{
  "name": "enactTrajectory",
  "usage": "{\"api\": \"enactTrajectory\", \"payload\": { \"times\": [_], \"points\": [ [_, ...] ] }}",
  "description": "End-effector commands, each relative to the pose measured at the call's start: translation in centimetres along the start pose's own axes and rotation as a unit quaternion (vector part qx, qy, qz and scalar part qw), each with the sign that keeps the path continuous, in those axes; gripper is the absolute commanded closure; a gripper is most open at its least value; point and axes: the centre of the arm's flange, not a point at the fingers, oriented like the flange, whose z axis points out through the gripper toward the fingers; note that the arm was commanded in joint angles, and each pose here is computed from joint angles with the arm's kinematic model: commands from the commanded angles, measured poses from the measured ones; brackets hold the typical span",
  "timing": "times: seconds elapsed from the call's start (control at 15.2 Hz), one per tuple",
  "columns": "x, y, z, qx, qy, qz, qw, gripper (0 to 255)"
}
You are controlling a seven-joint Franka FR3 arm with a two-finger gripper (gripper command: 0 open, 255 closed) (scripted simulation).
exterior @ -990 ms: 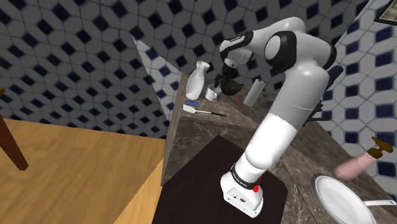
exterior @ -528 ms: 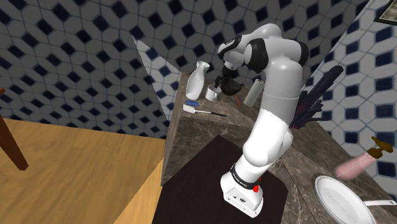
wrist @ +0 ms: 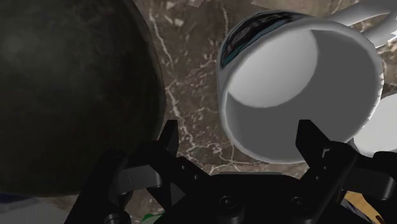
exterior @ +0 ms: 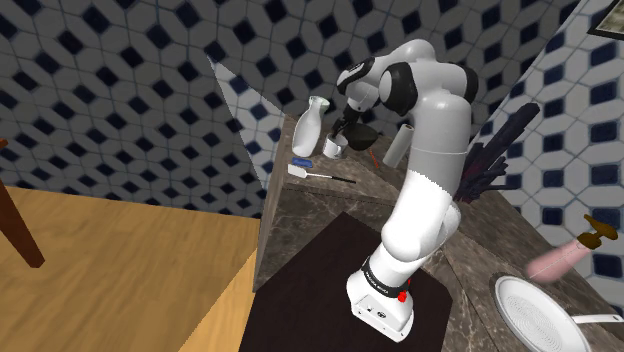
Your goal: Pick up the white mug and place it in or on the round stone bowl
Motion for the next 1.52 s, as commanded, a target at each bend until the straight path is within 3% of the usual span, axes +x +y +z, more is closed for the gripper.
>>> {"api": "enactTrajectory", "payload": {
  "times": [0.0, 0.33, 0.4, 0.99, 1.45],
  "points": [
    [-1.8, 1.1, 2.2, 0.002, -0.025, 0.015, 0.9996, 0],
    [-1.8, 1.1, 2.2, 0.002, -0.025, 0.015, 0.9996, 0],
    [-1.6, 1.1, 2.3, 0.002, -0.025, 0.015, 0.9996, 255],
    [-1.8, 1.1, 2.2, 0.002, -0.025, 0.015, 0.9996, 255],
    [-1.3, 0.9, -1.4, 0.002, -0.025, 0.015, 0.9996, 255]
  ]
}}
